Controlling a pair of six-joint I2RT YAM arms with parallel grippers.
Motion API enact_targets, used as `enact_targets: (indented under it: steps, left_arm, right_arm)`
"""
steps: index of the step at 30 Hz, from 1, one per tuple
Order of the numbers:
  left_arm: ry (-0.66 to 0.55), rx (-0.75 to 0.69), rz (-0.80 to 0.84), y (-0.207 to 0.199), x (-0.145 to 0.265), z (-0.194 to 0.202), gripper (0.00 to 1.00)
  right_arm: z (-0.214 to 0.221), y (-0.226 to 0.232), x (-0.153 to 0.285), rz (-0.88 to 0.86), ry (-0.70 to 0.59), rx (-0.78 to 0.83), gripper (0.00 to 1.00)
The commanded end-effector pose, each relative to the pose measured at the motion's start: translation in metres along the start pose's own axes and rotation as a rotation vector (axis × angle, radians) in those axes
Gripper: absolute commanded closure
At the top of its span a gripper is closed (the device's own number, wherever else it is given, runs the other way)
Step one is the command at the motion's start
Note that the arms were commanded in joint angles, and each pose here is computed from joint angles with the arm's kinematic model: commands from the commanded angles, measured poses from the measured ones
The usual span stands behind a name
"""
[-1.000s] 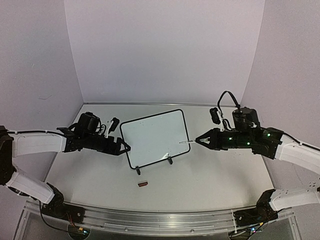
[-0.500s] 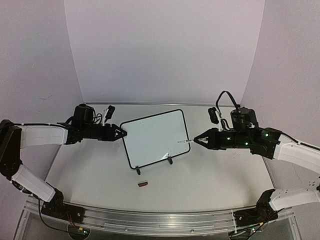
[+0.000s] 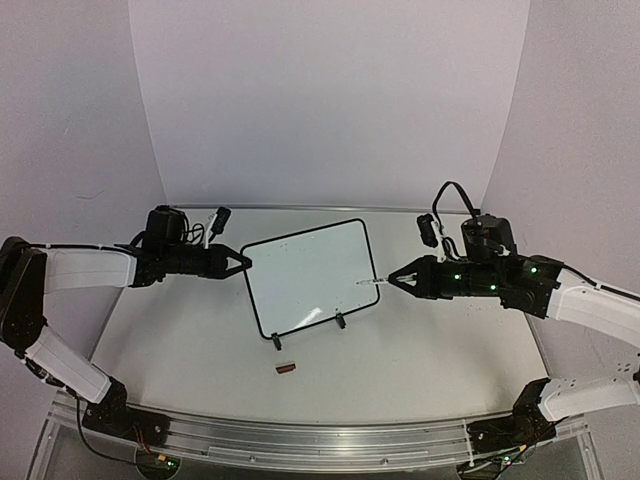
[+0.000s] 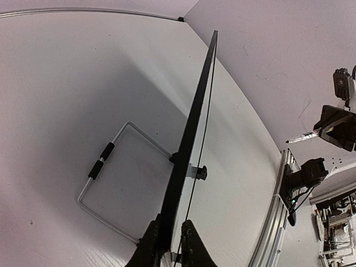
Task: Write a sentence on the whiteboard
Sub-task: Hold the whiteboard at the center of the board, then write a sentence on the whiteboard.
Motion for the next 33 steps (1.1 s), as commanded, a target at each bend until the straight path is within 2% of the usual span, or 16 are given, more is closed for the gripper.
enact_targets:
  steps: [1, 6, 24, 33]
  left_arm:
    - [-0.045, -0.079, 0.030, -0.010, 0.010, -0.008, 0.91]
    - [-0.038, -0.084, 0.022, -0.009, 0.014, -0.004, 1.00]
    - [-0.078, -0.060, -0.036, -0.007, 0.045, 0.029, 1.00]
    - [-0.081, -0.057, -0.045, -0.003, 0.049, 0.033, 1.00]
  right_arm:
    - [-0.013, 0.009, 0.005, -0.024, -0.057, 0.016, 1.00]
    - [-0.014, 0.010, 0.003, -0.026, -0.051, 0.016, 1.00]
    - [-0.018, 0.025, -0.006, -0.044, -0.045, 0.073, 1.00]
    - [-0.022, 0.059, -0.041, -0.104, -0.056, 0.145, 1.00]
Point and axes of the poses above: each gripper's point midway between its finger pads, its own x axis back along the fingers, its own y axis along the line the jaws close on, z = x × y, the point moved 8 cm from there along x, back along the fingers, and after that the axes turned 7 degrees about x, right-handed, at the moved point
